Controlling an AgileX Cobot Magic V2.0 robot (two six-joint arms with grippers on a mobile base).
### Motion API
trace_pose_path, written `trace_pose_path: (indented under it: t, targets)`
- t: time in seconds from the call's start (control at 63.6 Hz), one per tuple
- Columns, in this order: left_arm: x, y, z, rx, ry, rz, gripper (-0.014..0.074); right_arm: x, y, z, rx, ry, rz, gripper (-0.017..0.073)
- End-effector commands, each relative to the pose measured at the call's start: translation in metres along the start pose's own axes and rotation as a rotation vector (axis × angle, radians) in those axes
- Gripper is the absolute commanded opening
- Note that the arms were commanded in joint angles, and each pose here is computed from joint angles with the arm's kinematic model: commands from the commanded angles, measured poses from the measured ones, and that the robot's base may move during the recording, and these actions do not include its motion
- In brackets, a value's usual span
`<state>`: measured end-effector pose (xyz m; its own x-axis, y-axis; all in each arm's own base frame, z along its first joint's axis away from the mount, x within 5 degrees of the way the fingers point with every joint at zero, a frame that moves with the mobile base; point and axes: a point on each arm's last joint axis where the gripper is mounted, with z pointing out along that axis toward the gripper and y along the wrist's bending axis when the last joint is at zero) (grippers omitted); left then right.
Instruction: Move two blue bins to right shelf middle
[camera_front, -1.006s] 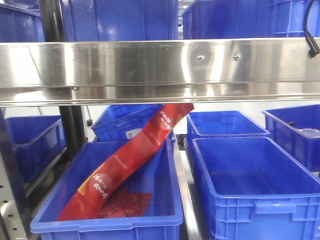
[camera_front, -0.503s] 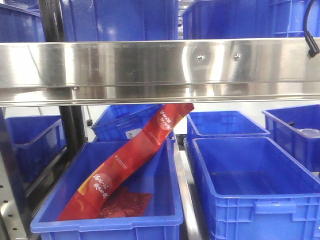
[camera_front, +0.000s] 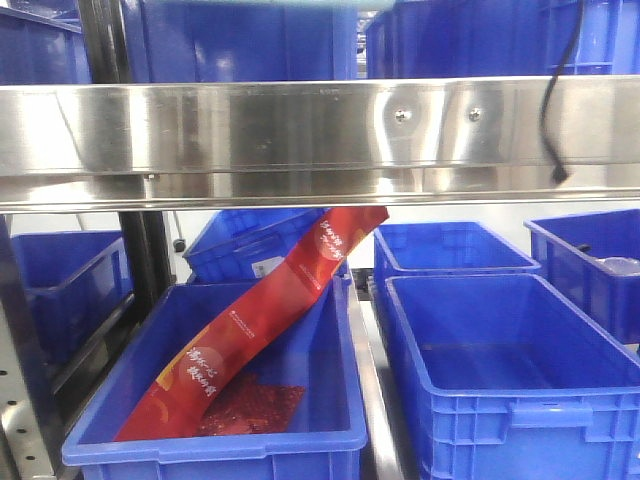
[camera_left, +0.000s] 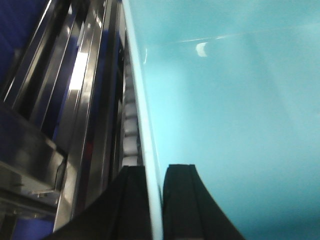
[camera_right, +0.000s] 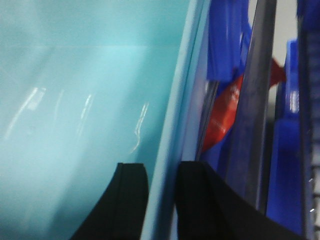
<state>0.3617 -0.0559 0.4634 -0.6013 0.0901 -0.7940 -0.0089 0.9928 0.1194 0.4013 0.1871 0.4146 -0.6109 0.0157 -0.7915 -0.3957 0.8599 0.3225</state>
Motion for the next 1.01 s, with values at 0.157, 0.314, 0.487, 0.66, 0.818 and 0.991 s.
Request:
trace_pose_path:
  t: [0.157, 0.314, 0.487, 0.66, 0.818, 0.991]
  targets:
    - [0.0, -0.003, 0.031, 0.029, 0.009, -0.005, -0.0111, -0.004, 0.015, 0.005, -0.093, -0.044, 0.061, -0.0153]
    - [0.005, -0.006, 0.049, 0.034, 0.042, -0.005, -0.0111, -0.002, 0.013, 0.009, -0.09, -0.037, 0.063, -0.0153]
    - [0.007, -0.008, 0.055, 0.039, 0.056, -0.006, 0.0032, -0.002, 0.013, 0.009, -0.09, -0.03, 0.062, -0.0008]
    - [0.007, -0.009, 0.055, 0.049, 0.061, -0.013, 0.0386, 0.0, 0.013, 0.009, -0.089, -0.008, 0.061, 0.0496]
    - [0.006, -0.008, 0.049, 0.052, 0.059, -0.017, 0.0619, 0.0, 0.014, 0.005, -0.091, -0.008, 0.058, 0.0568]
    - [0.002, -0.001, 0.018, 0.051, 0.033, -0.03, 0.0608, -0.011, 0.02, -0.022, -0.096, -0.057, 0.042, 0.0563]
